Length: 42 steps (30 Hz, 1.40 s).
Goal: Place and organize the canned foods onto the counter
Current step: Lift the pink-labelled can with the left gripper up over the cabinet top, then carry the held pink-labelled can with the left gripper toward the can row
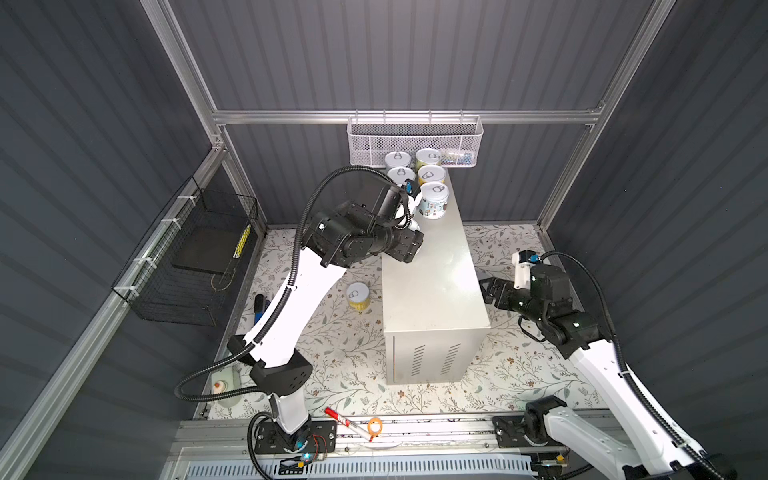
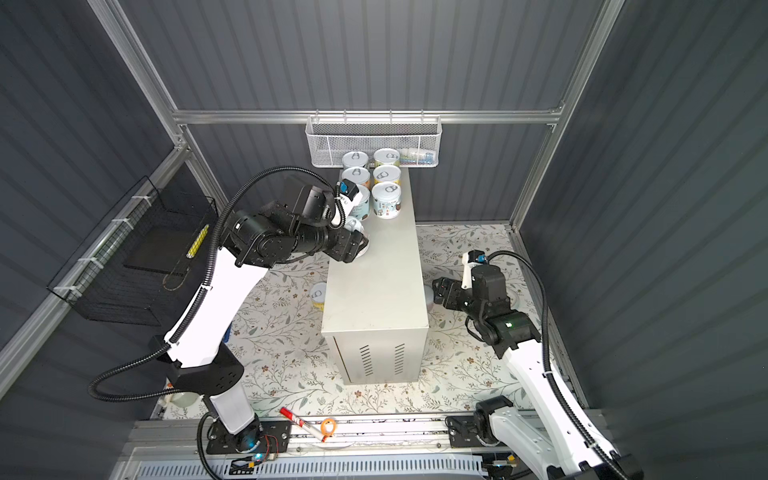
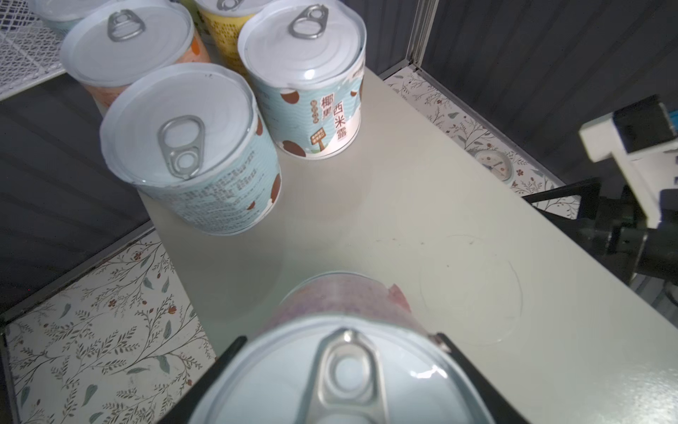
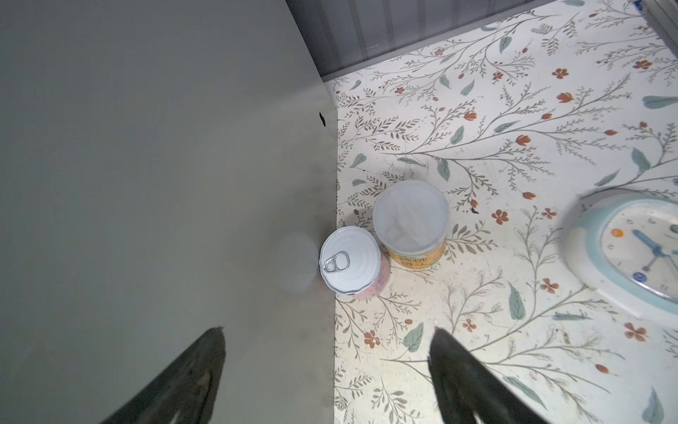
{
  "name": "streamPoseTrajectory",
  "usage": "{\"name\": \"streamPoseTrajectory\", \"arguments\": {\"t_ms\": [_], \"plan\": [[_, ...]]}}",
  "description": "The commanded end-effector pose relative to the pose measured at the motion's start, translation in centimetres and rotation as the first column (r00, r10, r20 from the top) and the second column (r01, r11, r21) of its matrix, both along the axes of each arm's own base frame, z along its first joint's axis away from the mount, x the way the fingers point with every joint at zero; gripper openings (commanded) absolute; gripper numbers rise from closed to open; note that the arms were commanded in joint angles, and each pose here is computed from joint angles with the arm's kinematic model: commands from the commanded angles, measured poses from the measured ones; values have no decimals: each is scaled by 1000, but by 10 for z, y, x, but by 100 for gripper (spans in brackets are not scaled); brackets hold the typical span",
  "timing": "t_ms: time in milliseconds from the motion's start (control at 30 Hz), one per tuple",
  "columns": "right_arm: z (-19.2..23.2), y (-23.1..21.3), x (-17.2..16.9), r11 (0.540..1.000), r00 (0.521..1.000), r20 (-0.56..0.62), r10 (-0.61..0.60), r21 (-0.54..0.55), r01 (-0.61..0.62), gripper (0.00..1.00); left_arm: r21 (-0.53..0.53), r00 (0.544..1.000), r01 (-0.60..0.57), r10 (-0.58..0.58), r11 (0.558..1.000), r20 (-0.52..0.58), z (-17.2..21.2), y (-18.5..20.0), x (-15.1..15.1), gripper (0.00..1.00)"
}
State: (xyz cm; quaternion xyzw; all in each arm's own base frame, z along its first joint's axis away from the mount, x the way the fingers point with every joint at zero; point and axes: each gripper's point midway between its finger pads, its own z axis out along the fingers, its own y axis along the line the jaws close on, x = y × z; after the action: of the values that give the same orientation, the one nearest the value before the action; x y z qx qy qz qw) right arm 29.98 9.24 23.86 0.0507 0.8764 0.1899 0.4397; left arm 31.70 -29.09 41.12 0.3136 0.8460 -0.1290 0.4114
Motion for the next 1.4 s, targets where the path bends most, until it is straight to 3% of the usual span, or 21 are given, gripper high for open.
{"name": "streamPoseTrajectory", "arguments": {"t_ms": [0, 167, 300, 433, 800, 1033, 1367], "plan": [[14, -1, 1, 1000, 999, 35, 3, -4, -3, 89, -10, 997, -18, 19, 1000, 72, 21, 6, 2, 0], [12, 1, 1, 1000, 999, 30, 11, -1, -11, 90, -5, 998, -23, 23, 1000, 67, 15, 2, 7, 0], [11, 4, 1, 1000, 999, 25, 26, 6, -26, 91, 0, 997, -24, 24, 1000, 67, 12, -1, 10, 27], [10, 6, 3, 999, 999, 26, 35, 8, -35, 92, -3, 997, -28, 28, 1000, 76, 12, -3, 14, 45], [10, 11, 4, 998, 998, 11, 59, 20, -59, 93, 16, 997, -19, 18, 1000, 73, 3, -10, 21, 52], [15, 11, 4, 998, 998, 19, 59, 23, -60, 96, 12, 996, -21, 19, 1000, 87, 7, -9, 22, 72], [17, 11, 3, 998, 998, 21, 57, 29, -58, 96, 4, 994, -17, 17, 1000, 107, 11, -12, 25, 80]]}}
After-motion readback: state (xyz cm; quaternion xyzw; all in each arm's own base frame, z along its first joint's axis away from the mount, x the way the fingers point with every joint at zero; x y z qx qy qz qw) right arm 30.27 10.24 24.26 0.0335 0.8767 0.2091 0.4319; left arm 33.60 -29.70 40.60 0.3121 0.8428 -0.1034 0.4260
